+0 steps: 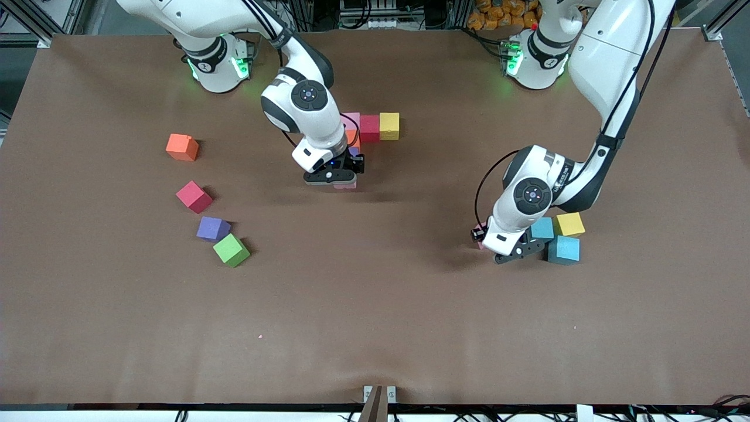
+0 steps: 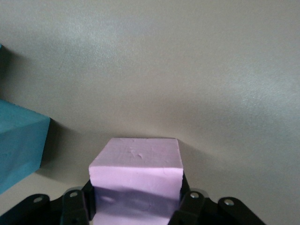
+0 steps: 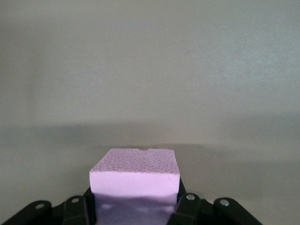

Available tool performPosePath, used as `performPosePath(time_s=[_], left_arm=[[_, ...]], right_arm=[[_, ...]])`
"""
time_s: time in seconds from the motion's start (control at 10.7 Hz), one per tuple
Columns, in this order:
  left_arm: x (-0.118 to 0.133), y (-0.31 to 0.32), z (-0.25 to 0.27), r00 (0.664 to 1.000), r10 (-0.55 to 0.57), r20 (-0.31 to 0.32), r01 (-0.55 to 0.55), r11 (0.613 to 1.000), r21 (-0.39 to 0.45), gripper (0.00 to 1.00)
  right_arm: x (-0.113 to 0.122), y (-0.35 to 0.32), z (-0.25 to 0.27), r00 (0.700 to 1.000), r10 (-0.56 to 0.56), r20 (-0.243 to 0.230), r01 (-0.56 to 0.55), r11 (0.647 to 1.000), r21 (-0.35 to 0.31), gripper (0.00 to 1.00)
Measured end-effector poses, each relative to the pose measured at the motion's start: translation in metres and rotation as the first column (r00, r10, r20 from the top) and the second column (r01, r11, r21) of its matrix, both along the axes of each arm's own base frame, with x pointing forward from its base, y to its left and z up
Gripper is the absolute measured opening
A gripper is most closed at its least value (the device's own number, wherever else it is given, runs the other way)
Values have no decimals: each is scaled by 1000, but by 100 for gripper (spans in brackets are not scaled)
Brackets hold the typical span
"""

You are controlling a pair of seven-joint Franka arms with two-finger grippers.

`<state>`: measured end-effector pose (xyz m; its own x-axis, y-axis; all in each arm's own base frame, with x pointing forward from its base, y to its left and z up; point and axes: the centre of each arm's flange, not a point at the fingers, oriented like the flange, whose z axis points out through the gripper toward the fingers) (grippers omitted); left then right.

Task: Arrange 11 blocks into digit 3

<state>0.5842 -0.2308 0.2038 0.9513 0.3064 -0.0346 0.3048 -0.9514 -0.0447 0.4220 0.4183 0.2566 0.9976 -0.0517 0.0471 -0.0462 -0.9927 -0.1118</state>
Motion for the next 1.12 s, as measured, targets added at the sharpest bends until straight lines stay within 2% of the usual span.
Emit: performPosePath(time_s=[0.47,0.75,1.12], left_arm=[[11,-5,25,999,2,44,-2,1000,-14,61],[13,-8,53,996,57,71,-56,998,-15,61],[7,-14,64,995,77,57,-77,997,0,61]], right_arm=[[-2,-3,-28,1000,-3,-14,3,1000,-22,59],[-3,-2,-43,1000,-19,-22,18,999,-28,59],[-2,2,-46,999,-20,-26,19,1000,-21,59]])
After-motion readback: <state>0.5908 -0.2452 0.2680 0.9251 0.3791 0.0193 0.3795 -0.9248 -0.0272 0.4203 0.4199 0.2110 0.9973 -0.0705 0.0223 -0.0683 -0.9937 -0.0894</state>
